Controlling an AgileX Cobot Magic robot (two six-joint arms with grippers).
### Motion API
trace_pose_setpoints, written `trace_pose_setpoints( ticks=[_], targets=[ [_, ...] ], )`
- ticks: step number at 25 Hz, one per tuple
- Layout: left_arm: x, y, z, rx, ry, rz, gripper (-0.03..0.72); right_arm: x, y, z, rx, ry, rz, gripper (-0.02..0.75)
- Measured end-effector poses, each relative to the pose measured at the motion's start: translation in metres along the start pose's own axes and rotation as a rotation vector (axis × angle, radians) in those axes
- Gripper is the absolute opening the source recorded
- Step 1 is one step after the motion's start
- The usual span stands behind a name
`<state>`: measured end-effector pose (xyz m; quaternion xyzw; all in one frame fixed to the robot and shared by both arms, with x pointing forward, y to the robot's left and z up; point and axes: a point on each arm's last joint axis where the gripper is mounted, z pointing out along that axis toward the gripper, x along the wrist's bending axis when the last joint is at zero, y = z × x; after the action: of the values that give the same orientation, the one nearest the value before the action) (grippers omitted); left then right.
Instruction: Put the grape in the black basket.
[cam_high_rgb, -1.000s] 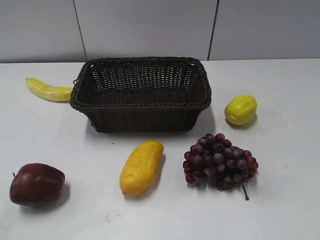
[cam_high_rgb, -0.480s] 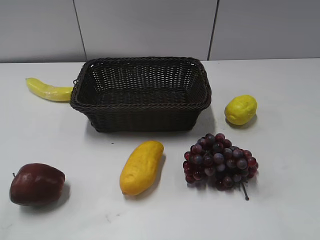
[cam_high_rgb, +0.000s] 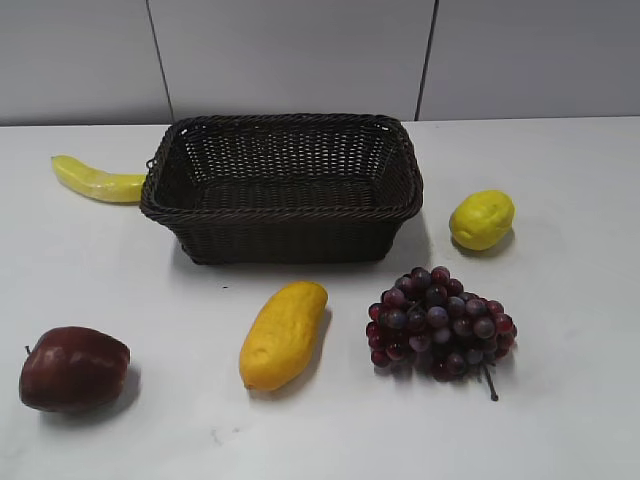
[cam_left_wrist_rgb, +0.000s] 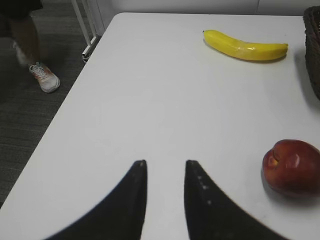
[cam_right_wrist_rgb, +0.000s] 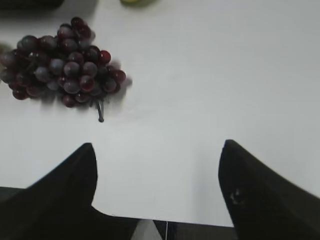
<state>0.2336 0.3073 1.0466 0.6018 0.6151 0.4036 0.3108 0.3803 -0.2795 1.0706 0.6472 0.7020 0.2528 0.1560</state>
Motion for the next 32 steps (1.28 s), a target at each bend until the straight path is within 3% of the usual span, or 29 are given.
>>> trace_pose_setpoints(
  ticks=[4, 10, 24, 32],
  targets=[
    [0.000, 0.000, 0.000, 0.000, 0.000, 0.000, 0.231, -0.003, 0.010, 0.025, 0.096, 0.002, -0.009, 0.573],
    [0.000, 0.000, 0.000, 0.000, 0.000, 0.000, 0.230, 0.005, 0.035, 0.047, 0.131, 0.066, -0.044, 0.573],
    [0.000, 0.000, 0.000, 0.000, 0.000, 0.000, 0.229, 0.087, 0.053, 0.095, 0.233, 0.191, -0.386, 0.573],
    [0.000, 0.000, 0.000, 0.000, 0.000, 0.000, 0.229, 0.091, 0.048, 0.147, 0.319, 0.137, -0.466, 0.573]
  ],
)
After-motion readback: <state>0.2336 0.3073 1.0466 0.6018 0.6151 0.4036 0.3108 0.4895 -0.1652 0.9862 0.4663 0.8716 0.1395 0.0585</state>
